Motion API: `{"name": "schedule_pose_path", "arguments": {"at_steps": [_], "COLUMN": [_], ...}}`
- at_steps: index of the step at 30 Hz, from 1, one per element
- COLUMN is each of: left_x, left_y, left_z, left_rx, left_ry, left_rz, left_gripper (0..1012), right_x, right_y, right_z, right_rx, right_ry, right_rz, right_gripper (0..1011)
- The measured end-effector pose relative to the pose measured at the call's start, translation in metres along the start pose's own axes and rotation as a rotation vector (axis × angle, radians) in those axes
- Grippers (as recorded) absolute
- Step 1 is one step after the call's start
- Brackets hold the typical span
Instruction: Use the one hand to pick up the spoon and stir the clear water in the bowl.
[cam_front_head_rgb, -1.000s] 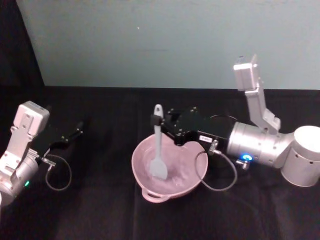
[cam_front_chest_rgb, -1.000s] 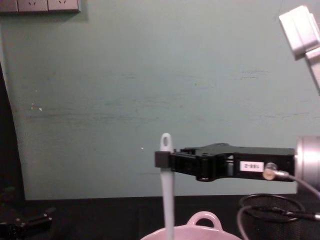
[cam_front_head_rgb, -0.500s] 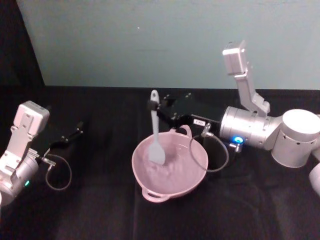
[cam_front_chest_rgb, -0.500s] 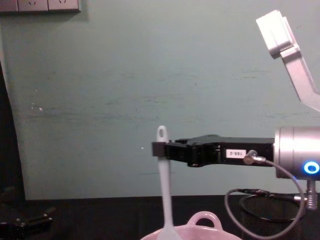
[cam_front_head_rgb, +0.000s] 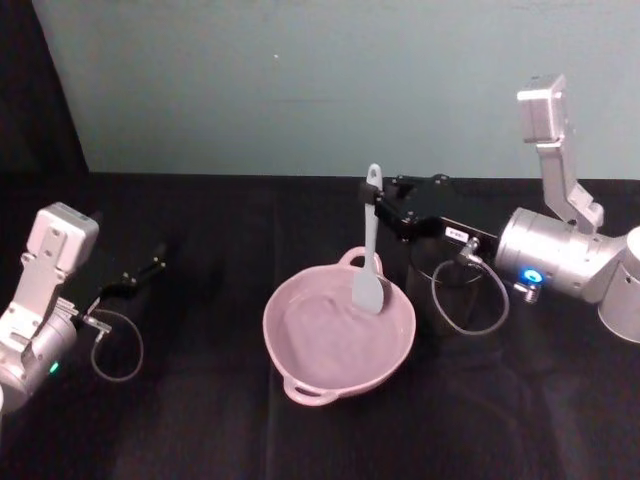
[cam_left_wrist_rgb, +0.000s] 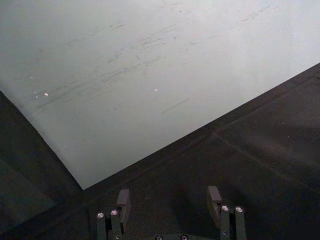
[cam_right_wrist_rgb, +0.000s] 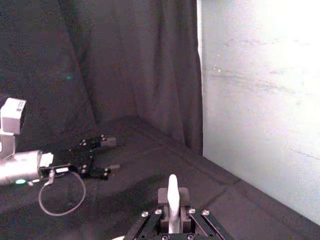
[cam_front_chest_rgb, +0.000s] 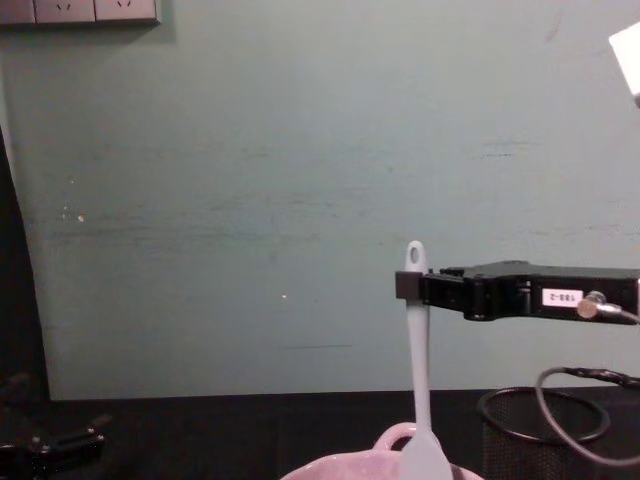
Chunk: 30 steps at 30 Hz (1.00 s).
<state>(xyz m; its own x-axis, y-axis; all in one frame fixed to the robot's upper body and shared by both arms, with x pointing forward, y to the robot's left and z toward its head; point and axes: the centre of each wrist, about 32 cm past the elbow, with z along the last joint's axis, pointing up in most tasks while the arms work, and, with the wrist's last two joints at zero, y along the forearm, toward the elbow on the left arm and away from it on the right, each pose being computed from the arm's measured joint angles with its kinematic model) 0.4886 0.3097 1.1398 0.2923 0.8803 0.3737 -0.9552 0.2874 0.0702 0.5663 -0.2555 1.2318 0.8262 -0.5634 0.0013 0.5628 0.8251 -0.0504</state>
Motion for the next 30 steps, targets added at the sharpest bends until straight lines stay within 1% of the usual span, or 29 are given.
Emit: {"name": "schedule_pose_path", "arguments": {"at_steps": [6, 9, 10, 13, 16, 18, 19, 20, 22, 24, 25, 28, 30], "left_x": [0.0, 0.0, 0.0, 0.0, 0.0, 0.0, 0.0, 0.0, 0.0, 0.0, 0.0, 0.0, 0.0], "left_y": [0.0, 0.0, 0.0, 0.0, 0.0, 0.0, 0.0, 0.0, 0.0, 0.0, 0.0, 0.0, 0.0], "left_z": [0.0, 0.0, 0.0, 0.0, 0.0, 0.0, 0.0, 0.0, 0.0, 0.0, 0.0, 0.0, 0.0], "left_rx": [0.0, 0.0, 0.0, 0.0, 0.0, 0.0, 0.0, 0.0, 0.0, 0.0, 0.0, 0.0, 0.0], "left_ry": [0.0, 0.0, 0.0, 0.0, 0.0, 0.0, 0.0, 0.0, 0.0, 0.0, 0.0, 0.0, 0.0], "left_rz": [0.0, 0.0, 0.0, 0.0, 0.0, 0.0, 0.0, 0.0, 0.0, 0.0, 0.0, 0.0, 0.0], "left_gripper": [1004, 1005, 1005, 1005, 1005, 1005, 1005, 1005, 1005, 1005, 1005, 1005, 1005], "right_x": [-0.007, -0.014, -0.019, -0.028, -0.041, -0.045, -0.048, -0.048, -0.052, -0.052, -0.052, -0.047, -0.041], "right_y": [-0.005, -0.005, -0.004, -0.002, 0.004, 0.007, 0.01, 0.01, 0.017, 0.022, 0.022, 0.029, 0.033], "right_z": [0.0, 0.0, -0.001, -0.002, -0.004, -0.004, -0.005, -0.005, -0.006, -0.006, -0.006, -0.007, -0.007], "right_rx": [-0.003, -0.001, 0.001, 0.007, 0.023, 0.028, 0.033, 0.033, 0.04, 0.039, 0.039, 0.036, 0.031], "right_ry": [0.0, 0.004, 0.007, 0.014, 0.028, 0.034, 0.041, 0.041, 0.047, 0.05, 0.05, 0.051, 0.052], "right_rz": [0.013, 0.029, 0.04, 0.061, 0.097, 0.11, 0.125, 0.125, 0.145, 0.154, 0.154, 0.159, 0.155], "right_gripper": [134, 134, 134, 134, 134, 134, 134, 134, 134, 134, 134, 134, 134]}}
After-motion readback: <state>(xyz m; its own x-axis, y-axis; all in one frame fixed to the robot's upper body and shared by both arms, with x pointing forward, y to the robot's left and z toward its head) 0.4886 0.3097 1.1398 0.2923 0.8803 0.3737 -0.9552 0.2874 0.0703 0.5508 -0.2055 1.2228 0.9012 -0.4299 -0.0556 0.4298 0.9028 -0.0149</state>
